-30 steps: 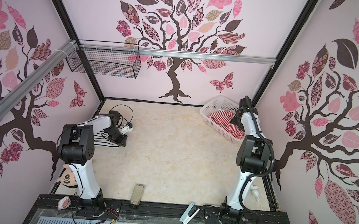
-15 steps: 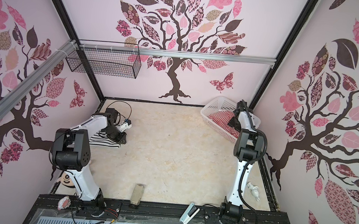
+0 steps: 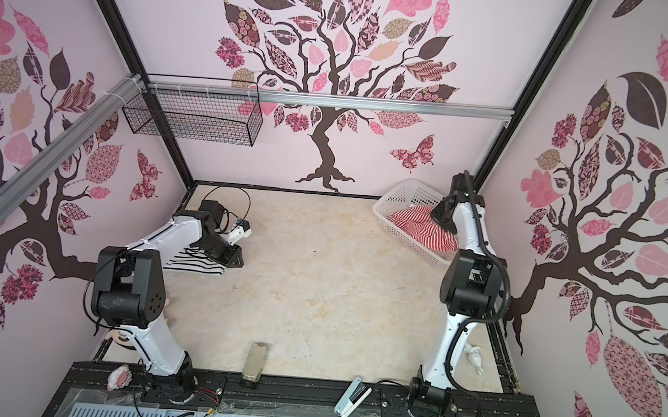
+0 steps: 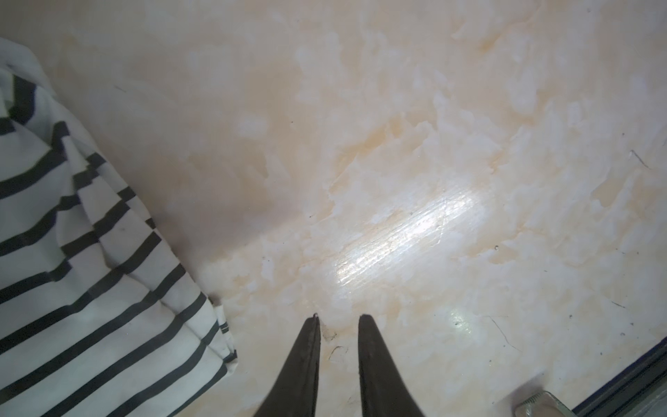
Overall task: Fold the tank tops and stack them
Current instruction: 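Lift the red-striped tank top out and drop it on the table with the right gripper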
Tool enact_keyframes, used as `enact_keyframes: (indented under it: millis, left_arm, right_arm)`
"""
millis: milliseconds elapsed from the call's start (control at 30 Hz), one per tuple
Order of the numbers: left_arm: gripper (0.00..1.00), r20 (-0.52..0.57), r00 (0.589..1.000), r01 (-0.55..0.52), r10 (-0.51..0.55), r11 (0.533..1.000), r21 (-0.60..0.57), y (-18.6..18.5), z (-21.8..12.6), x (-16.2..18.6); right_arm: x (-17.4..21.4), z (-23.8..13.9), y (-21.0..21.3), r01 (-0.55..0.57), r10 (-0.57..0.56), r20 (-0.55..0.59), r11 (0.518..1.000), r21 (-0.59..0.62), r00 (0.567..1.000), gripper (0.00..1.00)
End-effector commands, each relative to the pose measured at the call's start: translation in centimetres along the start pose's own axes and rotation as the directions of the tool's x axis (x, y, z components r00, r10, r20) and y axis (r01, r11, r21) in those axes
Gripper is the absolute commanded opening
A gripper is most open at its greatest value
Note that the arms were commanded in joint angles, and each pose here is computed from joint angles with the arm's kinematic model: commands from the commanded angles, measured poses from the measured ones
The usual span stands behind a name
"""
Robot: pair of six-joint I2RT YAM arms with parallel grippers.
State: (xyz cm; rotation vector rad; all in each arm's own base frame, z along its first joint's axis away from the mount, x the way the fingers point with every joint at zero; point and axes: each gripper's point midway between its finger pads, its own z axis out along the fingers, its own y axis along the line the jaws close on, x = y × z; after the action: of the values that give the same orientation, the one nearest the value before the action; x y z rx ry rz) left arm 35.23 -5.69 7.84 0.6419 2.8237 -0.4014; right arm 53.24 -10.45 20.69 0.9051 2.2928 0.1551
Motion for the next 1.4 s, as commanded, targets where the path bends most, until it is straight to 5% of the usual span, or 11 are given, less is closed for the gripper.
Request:
enact_keyframes:
  millis: [0, 167, 367, 500, 733, 900, 1033, 1167, 1367]
  left_arm:
    - [0.24, 0.032, 0.999, 0.022, -0.024, 0.999, 0.042, -1.1, -0.8, -0.2]
    - [0.24, 0.044, 0.998, 0.041, -0.044, 0.997, 0.072, -1.7, -0.9, -0.4]
    - [0.24, 0.065, 0.995, 0.066, -0.075, 0.99, 0.127, -2.7, -1.2, -0.9]
    - [0.24, 0.089, 0.992, 0.077, -0.091, 0.986, 0.151, -3.3, -1.9, -1.5]
    - [0.24, 0.142, 0.983, 0.108, -0.119, 0.991, 0.085, -2.4, -2.8, -2.1]
    - [0.24, 0.134, 0.983, 0.117, -0.125, 0.991, 0.068, -2.1, -2.5, -1.7]
    - [0.25, 0.106, 0.988, 0.099, -0.114, 0.985, 0.139, -3.6, -2.0, -1.3]
    - [0.25, 0.038, 0.999, -0.007, 0.003, 0.993, 0.114, -6.3, 0.1, -0.8]
    - [0.25, -0.025, 0.973, -0.226, 0.23, 0.968, 0.109, -13.1, 3.4, -1.8]
  right_arm:
    - [-5.2, -11.7, 5.9, -0.003, 0.055, 0.184, 0.962, -0.273, 0.981, 0.0]
    - [-4.2, -22.3, 11.4, 0.072, 0.049, 0.234, 0.872, -0.485, 0.971, 0.0]
    - [2.3, -32.8, 18.5, 0.236, -0.062, 0.287, 0.742, -0.627, 0.956, 0.0]
    - [7.2, -34.9, 21.8, 0.269, -0.129, 0.247, 0.661, -0.7, 0.96, 0.0]
    - [15.3, -30.2, 25.2, 0.21, -0.25, 0.077, 0.564, -0.798, 0.965, 0.0]
    - [20.7, -24.4, 21.3, 0.152, -0.275, -0.033, 0.624, -0.767, 0.961, 0.0]
    - [26.8, -16.6, 14.1, 0.158, -0.31, -0.15, 0.774, -0.613, 0.939, 0.05]
    - [30.6, -10.5, 6.1, 0.211, -0.301, -0.194, 0.9, -0.381, 0.934, 0.25]
    - [33.9, -8.7, 1.0, 0.255, -0.329, -0.289, 0.93, -0.266, 0.899, 0.5]
